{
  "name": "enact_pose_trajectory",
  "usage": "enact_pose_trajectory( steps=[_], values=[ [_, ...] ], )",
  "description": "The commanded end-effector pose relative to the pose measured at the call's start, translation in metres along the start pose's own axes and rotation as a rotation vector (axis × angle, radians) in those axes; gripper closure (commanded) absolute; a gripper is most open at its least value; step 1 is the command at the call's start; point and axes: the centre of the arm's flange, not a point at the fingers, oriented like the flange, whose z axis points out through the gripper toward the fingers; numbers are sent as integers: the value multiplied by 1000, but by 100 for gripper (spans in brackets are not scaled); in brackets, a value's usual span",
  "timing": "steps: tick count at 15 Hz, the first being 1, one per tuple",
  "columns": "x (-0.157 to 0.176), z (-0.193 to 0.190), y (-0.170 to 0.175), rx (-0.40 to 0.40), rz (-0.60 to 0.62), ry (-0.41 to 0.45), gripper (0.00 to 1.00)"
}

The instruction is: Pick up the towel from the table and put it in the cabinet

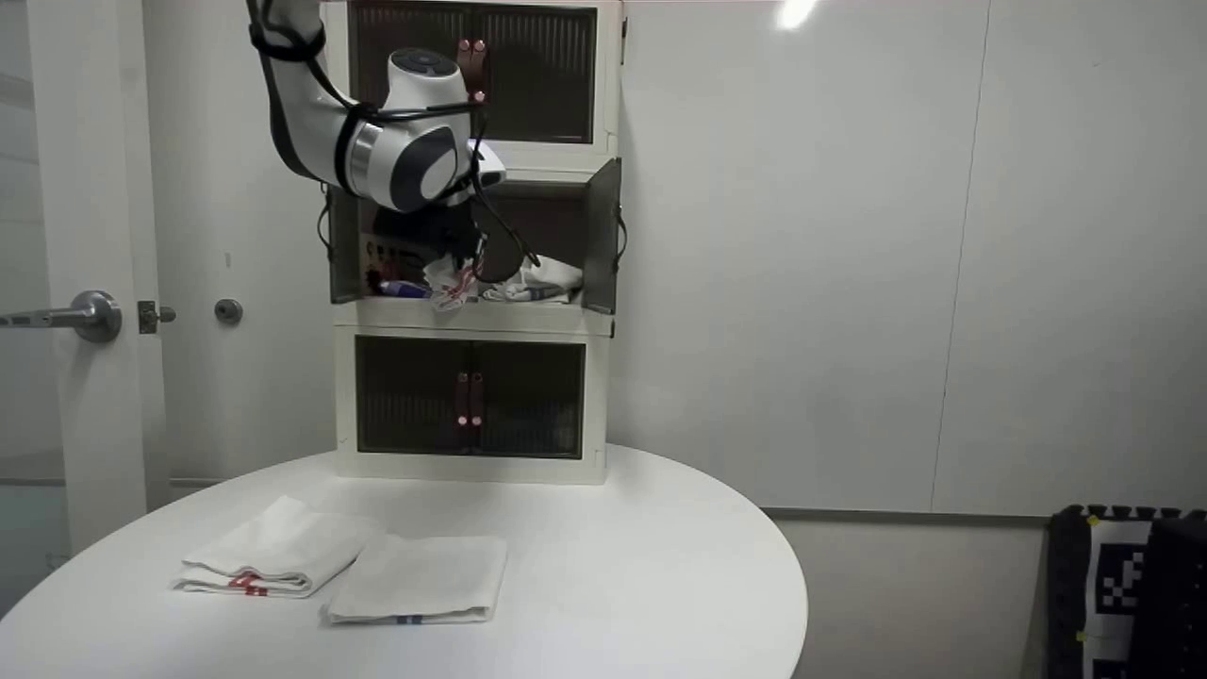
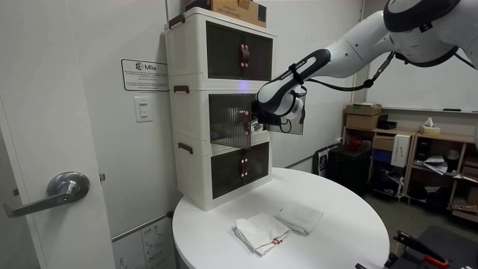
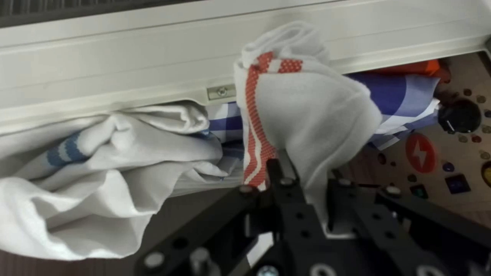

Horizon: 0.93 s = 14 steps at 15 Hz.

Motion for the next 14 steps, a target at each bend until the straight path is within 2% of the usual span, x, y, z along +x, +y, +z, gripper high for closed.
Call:
enact_pose_trajectory(
  steps=[1, 2, 5, 8, 14],
  values=[
    [0, 0, 0, 0, 0, 0, 86],
    [0, 0, 0, 0, 0, 0, 97],
    [-1, 10, -13, -14, 32, 13, 97],
    [6, 30, -36, -21, 12, 23, 97],
    [36, 63, -87, -24, -19, 74, 97]
  ],
)
